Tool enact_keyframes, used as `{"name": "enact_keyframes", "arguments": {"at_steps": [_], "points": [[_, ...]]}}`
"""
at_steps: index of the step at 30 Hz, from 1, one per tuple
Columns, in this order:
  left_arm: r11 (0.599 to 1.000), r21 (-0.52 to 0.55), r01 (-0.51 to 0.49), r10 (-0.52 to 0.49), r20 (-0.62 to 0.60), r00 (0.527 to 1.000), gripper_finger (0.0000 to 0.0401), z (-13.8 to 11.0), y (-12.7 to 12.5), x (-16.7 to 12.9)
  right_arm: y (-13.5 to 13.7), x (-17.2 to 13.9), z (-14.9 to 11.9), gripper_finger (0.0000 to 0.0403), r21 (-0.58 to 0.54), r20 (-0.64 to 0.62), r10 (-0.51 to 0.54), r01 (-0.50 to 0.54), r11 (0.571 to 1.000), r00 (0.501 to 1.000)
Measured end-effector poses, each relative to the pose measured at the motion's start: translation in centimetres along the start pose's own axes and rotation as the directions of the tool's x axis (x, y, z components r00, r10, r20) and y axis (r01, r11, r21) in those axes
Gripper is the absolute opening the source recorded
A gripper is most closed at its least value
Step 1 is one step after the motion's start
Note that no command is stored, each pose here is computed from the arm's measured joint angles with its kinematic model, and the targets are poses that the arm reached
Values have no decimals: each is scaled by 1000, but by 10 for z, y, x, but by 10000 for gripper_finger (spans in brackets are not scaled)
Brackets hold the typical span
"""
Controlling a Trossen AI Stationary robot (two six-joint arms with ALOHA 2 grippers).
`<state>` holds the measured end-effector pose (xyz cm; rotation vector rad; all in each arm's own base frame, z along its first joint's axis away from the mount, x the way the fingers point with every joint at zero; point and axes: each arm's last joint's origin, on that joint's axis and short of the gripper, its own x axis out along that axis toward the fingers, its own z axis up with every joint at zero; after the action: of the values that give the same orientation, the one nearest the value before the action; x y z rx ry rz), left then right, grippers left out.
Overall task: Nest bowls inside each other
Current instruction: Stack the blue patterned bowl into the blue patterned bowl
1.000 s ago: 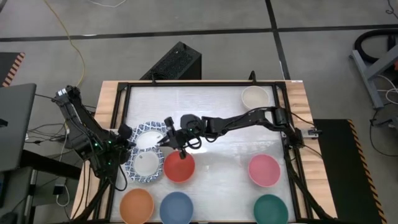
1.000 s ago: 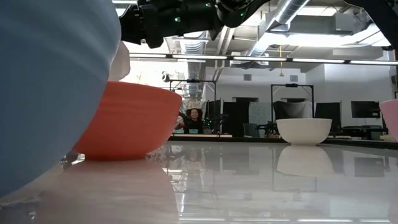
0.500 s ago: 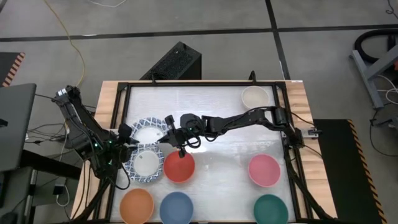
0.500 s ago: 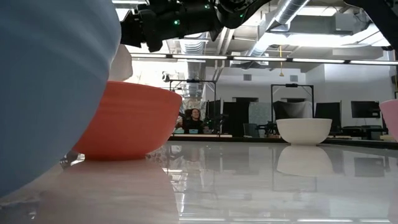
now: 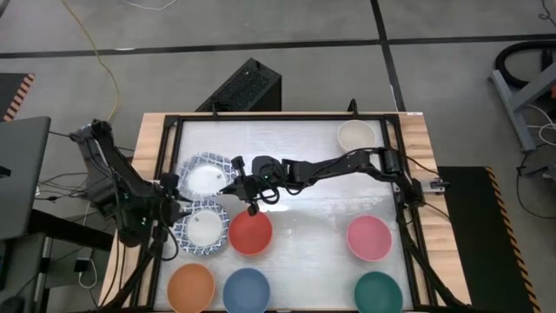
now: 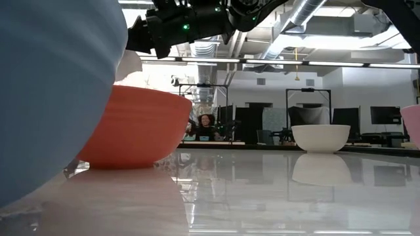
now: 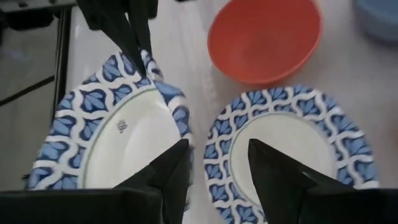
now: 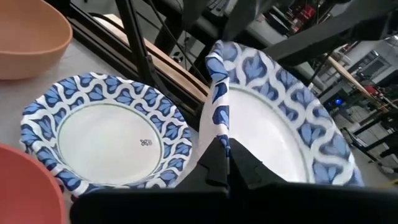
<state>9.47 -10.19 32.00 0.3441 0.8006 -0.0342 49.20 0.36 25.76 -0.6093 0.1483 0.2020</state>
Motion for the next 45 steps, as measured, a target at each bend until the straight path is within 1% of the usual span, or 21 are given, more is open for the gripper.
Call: {"name": "enact_keyframes", "arguments": {"at_steps": [3, 8, 11, 13, 15, 19, 23, 25, 28, 33, 38, 45], "points": [[1000, -18, 8, -8, 25, 1000, 151, 6, 4, -9, 5, 2, 0, 5, 4, 9, 35, -35, 999, 999], [999, -25, -27, 28, 54, 998, 151, 13, 13, -21, 19, 4, 8, 5, 11, 22, 72, -73, 997, 997], [999, -23, -47, 48, 58, 997, 151, 13, 17, -24, 28, 5, 15, 5, 4, 51, 91, -92, 996, 995], [998, -19, -65, 66, 59, 996, 151, 12, 20, -26, 33, 5, 20, 5, -4, 91, 124, -125, 992, 988], [996, -21, -92, 93, 70, 993, 151, 11, 22, -26, 37, 5, 24, 5, -21, 123, 160, -158, 987, 979], [987, -22, -157, 158, 87, 984, 151, 10, 25, -27, 47, 6, 32, 5, -72, 157, 193, -184, 980, 969], [974, -18, -227, 227, 124, 966, 151, 11, 27, -28, 57, 7, 41, 5, -124, 244, 246, -222, 967, 938], [970, -39, -241, 244, 134, 960, 151, 11, 28, -28, 64, 12, 41, 5, -138, 276, 240, -209, 968, 931], [968, -88, -237, 247, 138, 959, 151, 11, 28, -28, 76, 25, 33, 5, -147, 297, 246, -211, 967, 923], [964, -143, -223, 243, 138, 960, 151, 11, 27, -28, 81, 48, 25, 5, -141, 289, 250, -218, 966, 924], [959, -188, -212, 239, 137, 961, 151, 11, 27, -28, 84, 66, 12, 5, -122, 193, 265, -245, 962, 945], [959, -190, -209, 237, 136, 962, 151, 11, 27, -28, 80, 67, 8, 5, -189, 64, 239, -223, 956, 969]]}}
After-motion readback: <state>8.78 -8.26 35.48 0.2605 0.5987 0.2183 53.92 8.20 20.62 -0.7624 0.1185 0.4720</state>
